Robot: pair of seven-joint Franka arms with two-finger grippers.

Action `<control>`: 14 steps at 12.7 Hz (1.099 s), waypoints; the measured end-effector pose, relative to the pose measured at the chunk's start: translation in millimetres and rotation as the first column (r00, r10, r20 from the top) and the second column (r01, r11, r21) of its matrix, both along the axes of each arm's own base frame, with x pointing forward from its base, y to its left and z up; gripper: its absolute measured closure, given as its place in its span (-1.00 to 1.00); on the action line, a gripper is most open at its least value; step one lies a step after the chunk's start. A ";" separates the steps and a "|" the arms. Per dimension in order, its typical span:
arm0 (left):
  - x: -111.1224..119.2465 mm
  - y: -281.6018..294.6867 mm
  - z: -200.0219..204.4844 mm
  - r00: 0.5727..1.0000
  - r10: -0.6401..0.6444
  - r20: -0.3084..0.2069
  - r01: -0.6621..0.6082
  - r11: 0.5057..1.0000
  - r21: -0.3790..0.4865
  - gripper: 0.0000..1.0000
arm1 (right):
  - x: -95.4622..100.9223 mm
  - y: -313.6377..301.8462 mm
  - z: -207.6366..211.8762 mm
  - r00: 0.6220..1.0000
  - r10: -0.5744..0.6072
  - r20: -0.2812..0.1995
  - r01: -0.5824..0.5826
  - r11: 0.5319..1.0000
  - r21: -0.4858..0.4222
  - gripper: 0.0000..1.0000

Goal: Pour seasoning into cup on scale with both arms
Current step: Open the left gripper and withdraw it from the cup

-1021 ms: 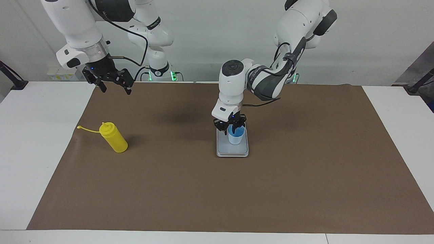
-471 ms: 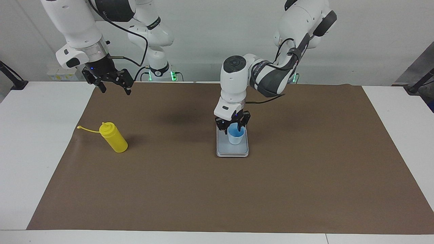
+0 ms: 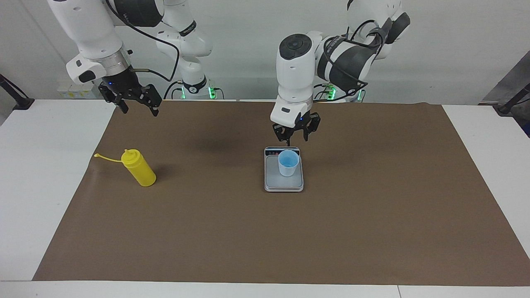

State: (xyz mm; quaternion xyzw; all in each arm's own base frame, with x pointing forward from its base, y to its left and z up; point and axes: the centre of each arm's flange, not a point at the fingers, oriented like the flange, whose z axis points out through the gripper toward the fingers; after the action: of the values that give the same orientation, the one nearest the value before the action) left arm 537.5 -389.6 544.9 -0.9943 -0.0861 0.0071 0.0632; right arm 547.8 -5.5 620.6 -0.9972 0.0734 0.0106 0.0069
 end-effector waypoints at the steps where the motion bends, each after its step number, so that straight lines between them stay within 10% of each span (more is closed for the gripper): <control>1: 4.0 12.1 11.6 1.000 -0.020 -0.015 0.020 1.000 0.007 -0.23 | -0.1 -1.6 -0.4 1.000 -0.003 -0.001 0.003 1.000 0.000 -1.00; 8: 41.1 198.7 103.5 0.989 -0.117 -0.095 0.106 0.988 -0.112 -0.23 | -17.2 -78.8 -48.4 0.994 0.089 0.060 -0.088 0.996 -0.011 -1.00; 14: 45.4 345.8 119.3 0.967 -0.239 -0.088 0.228 0.966 -0.126 -0.23 | -56.4 -139.4 -102.0 0.939 0.269 0.214 -0.292 0.953 0.083 -1.00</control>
State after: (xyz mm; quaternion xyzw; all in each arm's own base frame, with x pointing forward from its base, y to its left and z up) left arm 582.9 -43.8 664.2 -0.9978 0.0357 0.0555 0.0105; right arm 491.4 -144.8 518.6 -0.9915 -0.0712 -0.0846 0.0691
